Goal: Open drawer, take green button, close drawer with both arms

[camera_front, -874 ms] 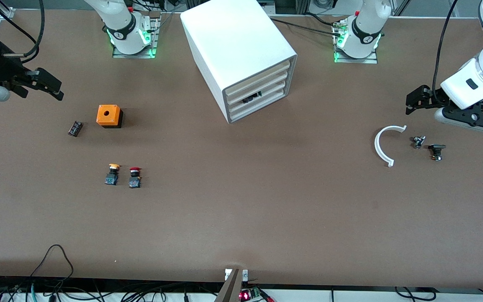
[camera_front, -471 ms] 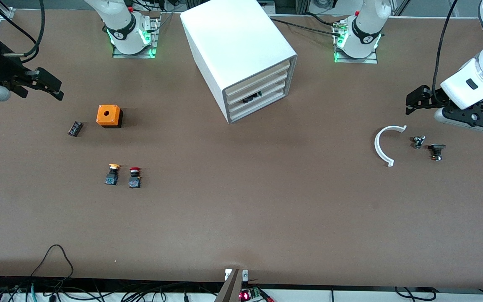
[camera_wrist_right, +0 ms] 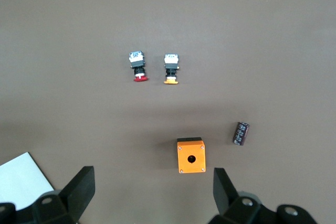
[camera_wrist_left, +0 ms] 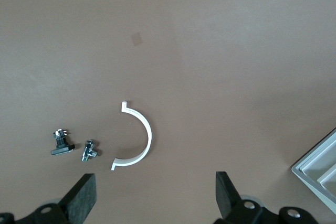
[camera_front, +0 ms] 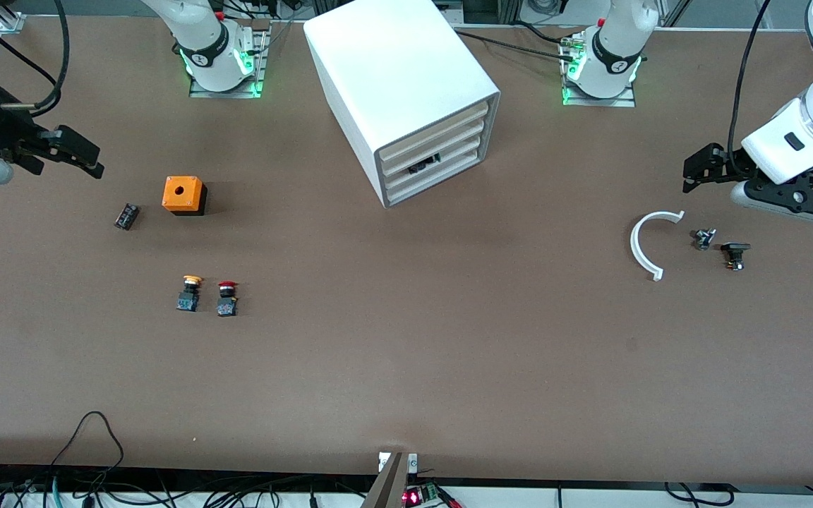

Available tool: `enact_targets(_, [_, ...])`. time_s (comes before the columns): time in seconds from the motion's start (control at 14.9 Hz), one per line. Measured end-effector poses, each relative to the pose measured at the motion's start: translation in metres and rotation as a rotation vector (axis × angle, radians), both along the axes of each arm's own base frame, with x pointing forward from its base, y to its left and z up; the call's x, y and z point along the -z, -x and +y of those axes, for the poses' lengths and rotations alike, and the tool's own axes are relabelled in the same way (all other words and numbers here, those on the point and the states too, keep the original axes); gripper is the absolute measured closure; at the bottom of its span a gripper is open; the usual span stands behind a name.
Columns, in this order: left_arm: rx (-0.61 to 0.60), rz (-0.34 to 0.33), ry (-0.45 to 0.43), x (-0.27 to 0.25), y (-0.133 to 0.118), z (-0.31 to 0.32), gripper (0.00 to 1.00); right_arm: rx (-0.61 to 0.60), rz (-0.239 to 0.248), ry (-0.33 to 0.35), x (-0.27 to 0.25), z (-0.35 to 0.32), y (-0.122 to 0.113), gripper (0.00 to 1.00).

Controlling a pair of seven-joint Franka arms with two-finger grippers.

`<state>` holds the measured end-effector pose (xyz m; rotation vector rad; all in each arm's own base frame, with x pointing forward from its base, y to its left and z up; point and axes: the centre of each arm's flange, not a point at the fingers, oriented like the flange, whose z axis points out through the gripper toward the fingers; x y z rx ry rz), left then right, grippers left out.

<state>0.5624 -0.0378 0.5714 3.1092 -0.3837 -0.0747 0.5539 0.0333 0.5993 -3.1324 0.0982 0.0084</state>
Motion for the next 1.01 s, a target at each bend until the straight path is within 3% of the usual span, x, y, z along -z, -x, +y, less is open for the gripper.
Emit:
enact_targets(0.34, [0.000,0.031,-0.002,0.002,0.003,0.000,0.00,-0.020,0.080,-0.005,0.051,0.003,-0.024,0.00])
enact_targets(0.67, [0.007,0.154,-0.004,0.013,0.017,-0.003,0.00,-0.018,0.133,-0.017,0.108,0.003,-0.049,0.00])
enact_targets(1.01, [0.066,0.332,0.086,0.042,0.028,-0.040,0.00,0.007,0.157,-0.069,0.156,0.010,-0.068,0.00])
